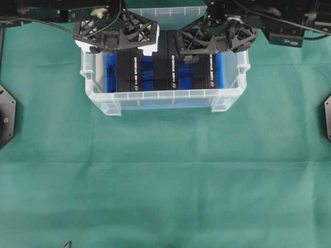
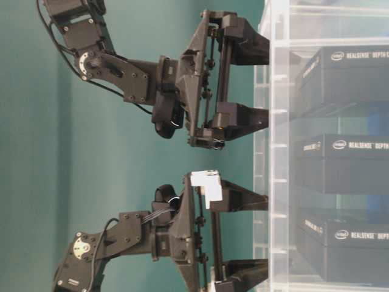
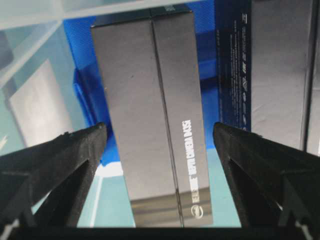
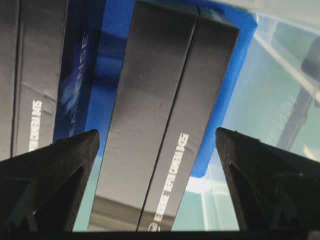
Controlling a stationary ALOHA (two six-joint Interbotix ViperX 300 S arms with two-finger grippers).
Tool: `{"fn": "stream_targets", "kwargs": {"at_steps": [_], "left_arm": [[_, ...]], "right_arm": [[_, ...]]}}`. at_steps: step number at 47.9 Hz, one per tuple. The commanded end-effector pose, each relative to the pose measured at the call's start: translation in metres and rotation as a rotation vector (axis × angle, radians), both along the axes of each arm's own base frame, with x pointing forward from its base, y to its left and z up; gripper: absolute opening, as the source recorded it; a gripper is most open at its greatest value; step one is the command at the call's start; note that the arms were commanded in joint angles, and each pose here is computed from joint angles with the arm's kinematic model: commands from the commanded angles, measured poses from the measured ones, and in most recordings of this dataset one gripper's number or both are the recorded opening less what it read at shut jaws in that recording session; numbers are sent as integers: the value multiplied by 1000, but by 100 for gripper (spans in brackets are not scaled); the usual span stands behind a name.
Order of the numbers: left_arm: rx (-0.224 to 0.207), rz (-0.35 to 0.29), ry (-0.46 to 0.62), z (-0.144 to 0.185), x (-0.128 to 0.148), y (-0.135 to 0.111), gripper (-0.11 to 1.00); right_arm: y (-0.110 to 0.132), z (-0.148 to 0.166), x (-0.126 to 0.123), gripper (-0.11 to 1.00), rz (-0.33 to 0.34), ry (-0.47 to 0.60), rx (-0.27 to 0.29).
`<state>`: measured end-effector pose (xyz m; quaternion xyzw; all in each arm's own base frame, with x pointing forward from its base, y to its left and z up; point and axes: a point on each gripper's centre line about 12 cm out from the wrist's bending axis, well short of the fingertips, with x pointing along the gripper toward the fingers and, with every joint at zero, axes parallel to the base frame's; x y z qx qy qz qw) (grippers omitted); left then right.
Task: Take the box out of the case with both arms.
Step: 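Lower the open grippers around the left and right black boxes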
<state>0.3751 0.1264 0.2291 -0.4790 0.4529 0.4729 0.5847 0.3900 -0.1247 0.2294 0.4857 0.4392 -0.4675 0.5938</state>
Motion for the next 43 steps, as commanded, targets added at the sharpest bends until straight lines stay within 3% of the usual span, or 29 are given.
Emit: {"fn": "stream_targets", "kwargs": {"at_steps": [1, 43], "left_arm": [[4, 1, -18, 4, 2, 2, 91], [-43, 10, 44, -17, -3, -3, 91]], "right_arm": [[-3, 6, 1, 94, -4, -20, -6], [2, -5, -6, 94, -38, 57, 46]]}}
